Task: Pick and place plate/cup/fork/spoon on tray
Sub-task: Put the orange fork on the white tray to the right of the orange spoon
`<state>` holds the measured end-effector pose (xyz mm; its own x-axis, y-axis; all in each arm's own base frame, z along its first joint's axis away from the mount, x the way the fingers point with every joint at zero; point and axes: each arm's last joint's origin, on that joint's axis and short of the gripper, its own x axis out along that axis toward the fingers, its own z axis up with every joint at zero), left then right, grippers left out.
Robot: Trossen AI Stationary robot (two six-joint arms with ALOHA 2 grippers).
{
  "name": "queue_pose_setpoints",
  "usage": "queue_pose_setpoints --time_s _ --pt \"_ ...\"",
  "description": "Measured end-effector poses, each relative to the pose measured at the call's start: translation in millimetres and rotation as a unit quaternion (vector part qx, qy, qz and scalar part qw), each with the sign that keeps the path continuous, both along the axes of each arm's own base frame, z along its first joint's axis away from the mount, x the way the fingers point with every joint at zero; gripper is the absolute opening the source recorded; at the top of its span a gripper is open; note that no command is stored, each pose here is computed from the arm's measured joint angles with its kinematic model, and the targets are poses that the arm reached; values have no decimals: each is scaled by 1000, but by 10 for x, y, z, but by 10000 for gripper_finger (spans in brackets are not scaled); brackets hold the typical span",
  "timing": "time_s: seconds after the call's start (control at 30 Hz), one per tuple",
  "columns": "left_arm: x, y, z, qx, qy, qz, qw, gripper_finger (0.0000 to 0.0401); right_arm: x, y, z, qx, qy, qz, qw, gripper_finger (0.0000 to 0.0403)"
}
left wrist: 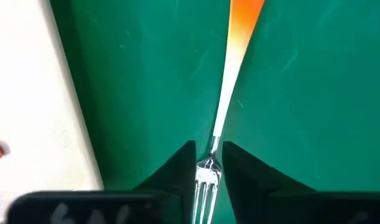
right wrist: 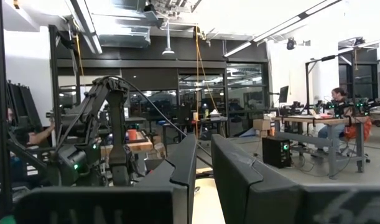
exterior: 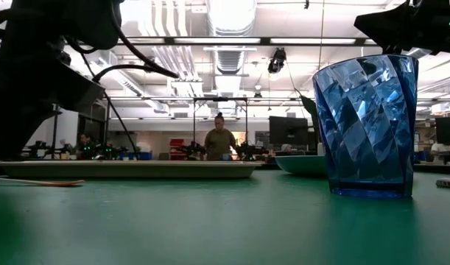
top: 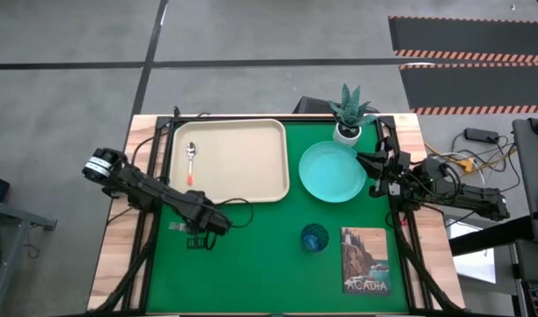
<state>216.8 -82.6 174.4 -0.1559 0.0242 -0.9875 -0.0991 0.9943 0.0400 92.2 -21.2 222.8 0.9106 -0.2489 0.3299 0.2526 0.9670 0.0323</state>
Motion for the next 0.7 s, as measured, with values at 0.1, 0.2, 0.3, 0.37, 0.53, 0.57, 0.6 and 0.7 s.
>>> queue_pose_setpoints --time_s 0.1,0.2,0.3,0.37,0.53,0.57,0.6,0.7 --pt "-19 -9 -46 -1 -2 -4 1000 92 0 0 0 0 0 0 1000 43" --pt "-58 -4 -124 0 -1 -6 1000 114 0 0 0 0 0 0 1000 43" --pt "-80 5 -155 2 3 0 1000 127 0 0 0 0 0 0 1000 43" --pt "-81 6 -161 1 2 -2 1000 131 0 0 0 0 0 0 1000 43" --pt "-52 -5 -171 -4 -14 -4 1000 132 0 0 0 0 0 0 1000 43" --pt "-43 -8 -180 -7 -21 -4 1000 132 0 0 0 0 0 0 1000 43" --pt "-43 -8 -194 -8 -25 -4 1000 132 0 0 0 0 0 0 1000 43" --pt "-64 -5 -257 -10 -30 -5 999 132 0 0 0 0 0 0 1000 43"
